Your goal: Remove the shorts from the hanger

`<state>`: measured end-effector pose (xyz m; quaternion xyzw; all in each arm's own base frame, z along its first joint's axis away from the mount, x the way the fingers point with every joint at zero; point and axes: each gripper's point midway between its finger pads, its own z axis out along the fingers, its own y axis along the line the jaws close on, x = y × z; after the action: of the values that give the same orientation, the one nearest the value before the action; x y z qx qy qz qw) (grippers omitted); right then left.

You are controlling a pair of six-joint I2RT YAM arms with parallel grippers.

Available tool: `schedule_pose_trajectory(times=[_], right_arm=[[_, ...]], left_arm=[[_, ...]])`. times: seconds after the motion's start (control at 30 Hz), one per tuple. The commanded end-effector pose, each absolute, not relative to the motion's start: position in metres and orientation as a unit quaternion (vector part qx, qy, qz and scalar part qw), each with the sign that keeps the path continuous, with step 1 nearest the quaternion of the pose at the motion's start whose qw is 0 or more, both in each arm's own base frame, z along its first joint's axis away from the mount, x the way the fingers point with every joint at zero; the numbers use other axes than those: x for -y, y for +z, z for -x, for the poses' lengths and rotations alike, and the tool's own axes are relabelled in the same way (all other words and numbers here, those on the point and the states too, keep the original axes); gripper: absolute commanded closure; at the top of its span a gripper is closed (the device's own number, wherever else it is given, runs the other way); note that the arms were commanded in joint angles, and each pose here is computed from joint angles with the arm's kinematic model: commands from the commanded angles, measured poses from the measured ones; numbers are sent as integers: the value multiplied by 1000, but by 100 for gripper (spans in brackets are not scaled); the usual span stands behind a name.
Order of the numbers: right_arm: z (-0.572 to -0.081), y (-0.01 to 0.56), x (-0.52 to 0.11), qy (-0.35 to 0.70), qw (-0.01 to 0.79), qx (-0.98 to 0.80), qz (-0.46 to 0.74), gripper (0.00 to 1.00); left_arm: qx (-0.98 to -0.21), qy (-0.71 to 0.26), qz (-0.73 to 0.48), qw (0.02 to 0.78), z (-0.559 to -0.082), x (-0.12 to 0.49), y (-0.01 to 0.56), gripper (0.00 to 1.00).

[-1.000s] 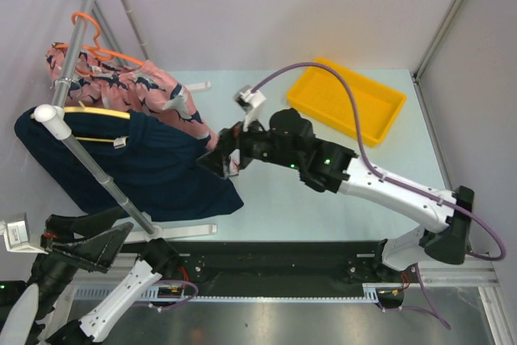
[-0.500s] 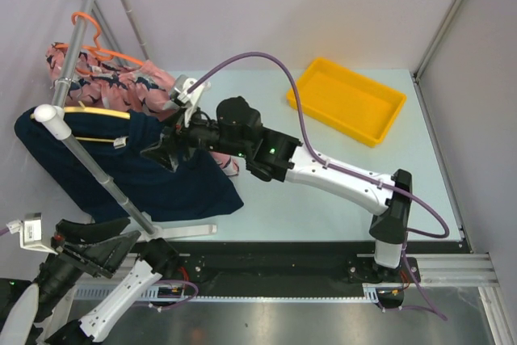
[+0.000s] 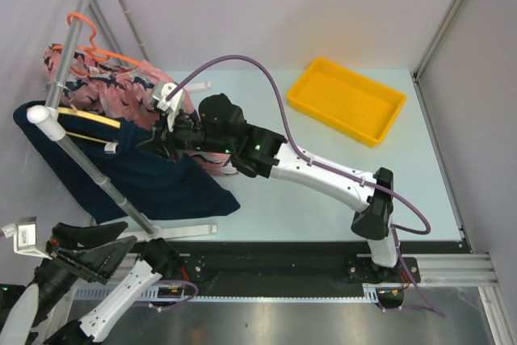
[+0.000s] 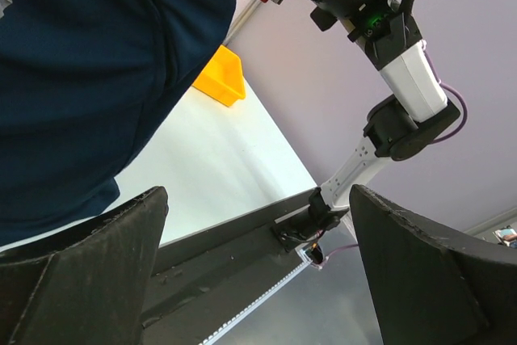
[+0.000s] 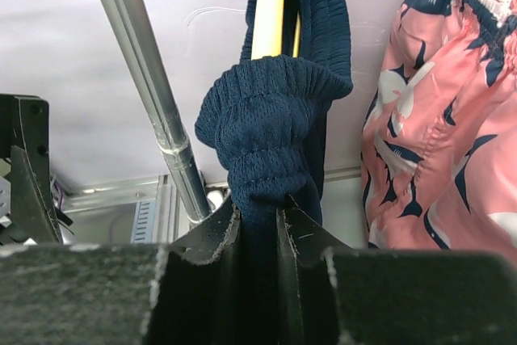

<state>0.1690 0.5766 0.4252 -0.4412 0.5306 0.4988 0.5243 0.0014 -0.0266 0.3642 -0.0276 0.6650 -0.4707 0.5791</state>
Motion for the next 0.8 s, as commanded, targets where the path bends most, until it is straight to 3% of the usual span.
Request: schedule_pose_trajectory(times=[0.0,0.77], right_arm=[[-156,463,-570,509,548,-477,462,100],[-157,593,-479,643,543,-398,364,100]], left_arm=[[-613,-515,19,599,30,9,363,0],[-625,-531,-28,571,24,38,366,0]])
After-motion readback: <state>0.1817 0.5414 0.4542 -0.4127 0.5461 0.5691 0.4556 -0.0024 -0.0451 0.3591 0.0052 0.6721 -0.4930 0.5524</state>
